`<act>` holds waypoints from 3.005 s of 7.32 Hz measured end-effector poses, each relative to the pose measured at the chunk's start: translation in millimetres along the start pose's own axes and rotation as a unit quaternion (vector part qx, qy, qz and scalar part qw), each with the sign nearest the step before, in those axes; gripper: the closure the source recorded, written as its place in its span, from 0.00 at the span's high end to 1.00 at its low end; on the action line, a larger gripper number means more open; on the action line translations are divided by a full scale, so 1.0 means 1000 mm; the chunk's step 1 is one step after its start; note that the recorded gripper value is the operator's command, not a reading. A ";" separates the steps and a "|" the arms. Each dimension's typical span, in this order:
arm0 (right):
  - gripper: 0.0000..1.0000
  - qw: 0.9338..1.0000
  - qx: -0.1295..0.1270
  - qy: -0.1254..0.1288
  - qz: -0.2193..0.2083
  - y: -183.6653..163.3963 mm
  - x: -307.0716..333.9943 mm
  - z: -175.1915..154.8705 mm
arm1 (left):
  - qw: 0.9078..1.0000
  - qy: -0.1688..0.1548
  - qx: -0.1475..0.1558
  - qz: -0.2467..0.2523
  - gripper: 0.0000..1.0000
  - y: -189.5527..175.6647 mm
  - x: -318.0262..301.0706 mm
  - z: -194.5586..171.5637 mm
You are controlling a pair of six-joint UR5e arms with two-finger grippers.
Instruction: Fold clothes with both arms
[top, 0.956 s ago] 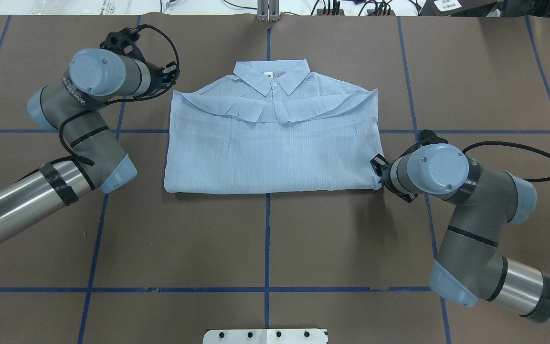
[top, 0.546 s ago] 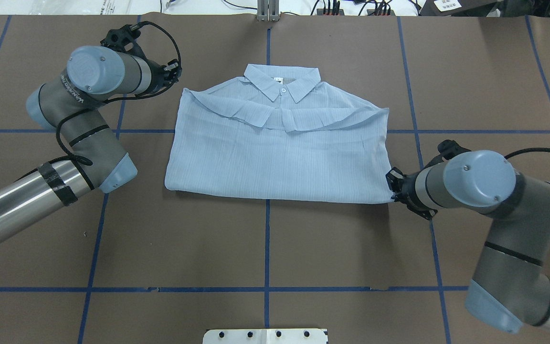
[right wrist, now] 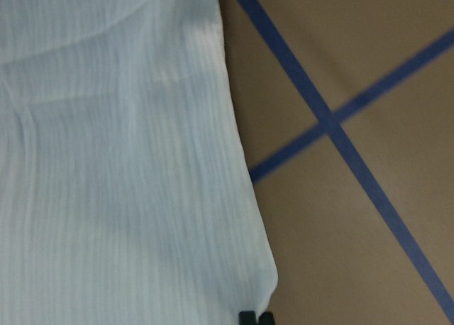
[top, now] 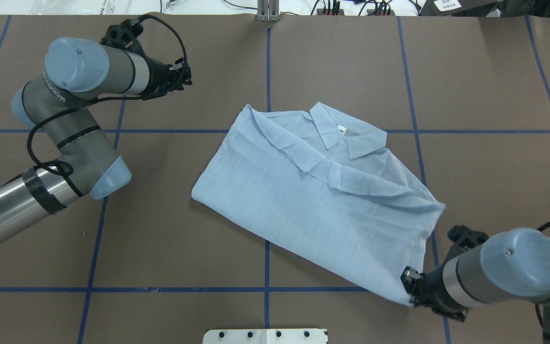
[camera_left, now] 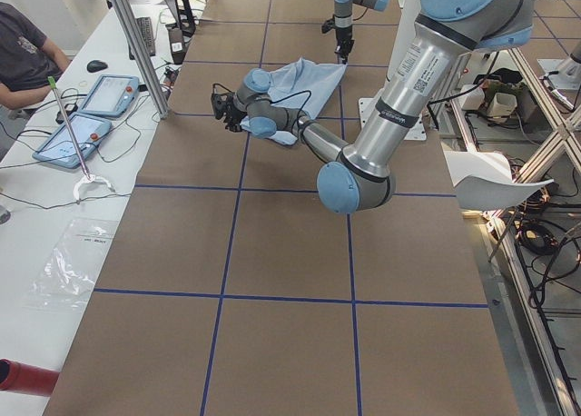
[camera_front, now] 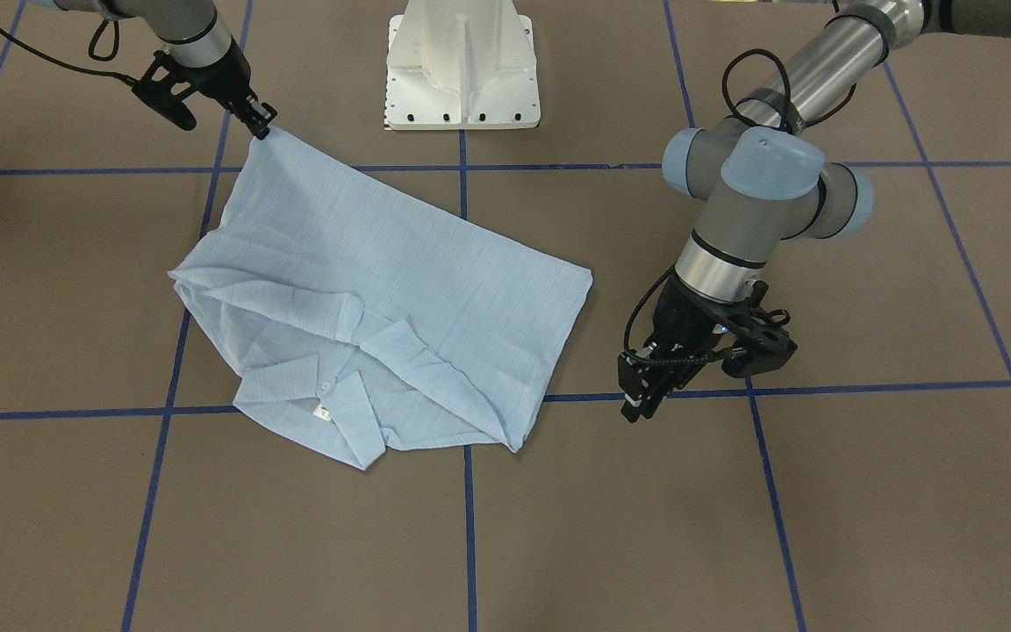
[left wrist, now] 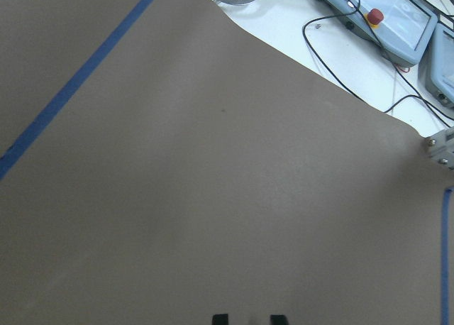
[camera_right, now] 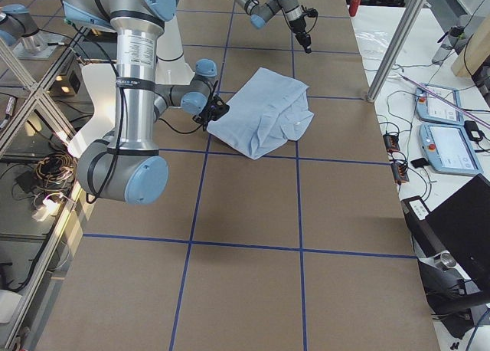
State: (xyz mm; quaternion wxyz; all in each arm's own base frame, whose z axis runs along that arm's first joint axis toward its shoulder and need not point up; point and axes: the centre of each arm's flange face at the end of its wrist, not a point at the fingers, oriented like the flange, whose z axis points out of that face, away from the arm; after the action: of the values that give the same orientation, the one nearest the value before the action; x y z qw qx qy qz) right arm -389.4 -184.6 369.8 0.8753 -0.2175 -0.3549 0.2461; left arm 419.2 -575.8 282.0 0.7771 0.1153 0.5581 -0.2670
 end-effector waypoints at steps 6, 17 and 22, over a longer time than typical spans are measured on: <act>1.00 0.997 -0.065 0.039 -0.007 0.060 0.024 0.002 | 0.988 0.027 -0.111 -0.105 0.53 0.098 -0.012 -0.063; 1.00 0.982 0.135 -0.136 0.002 -0.192 -0.121 -0.104 | 0.977 -0.078 -0.136 -0.143 0.00 0.254 -0.048 0.002; 1.00 0.980 0.140 -0.138 0.005 -0.193 -0.124 -0.107 | 0.995 -0.063 -0.059 -0.058 0.00 0.167 -0.031 0.010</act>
State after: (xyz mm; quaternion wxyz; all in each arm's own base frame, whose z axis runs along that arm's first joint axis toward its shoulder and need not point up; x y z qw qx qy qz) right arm -335.9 -430.9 343.5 0.8384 -0.0583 -0.4336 0.3251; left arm 510.5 -433.3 294.6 0.7993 0.0193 0.5288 -0.2849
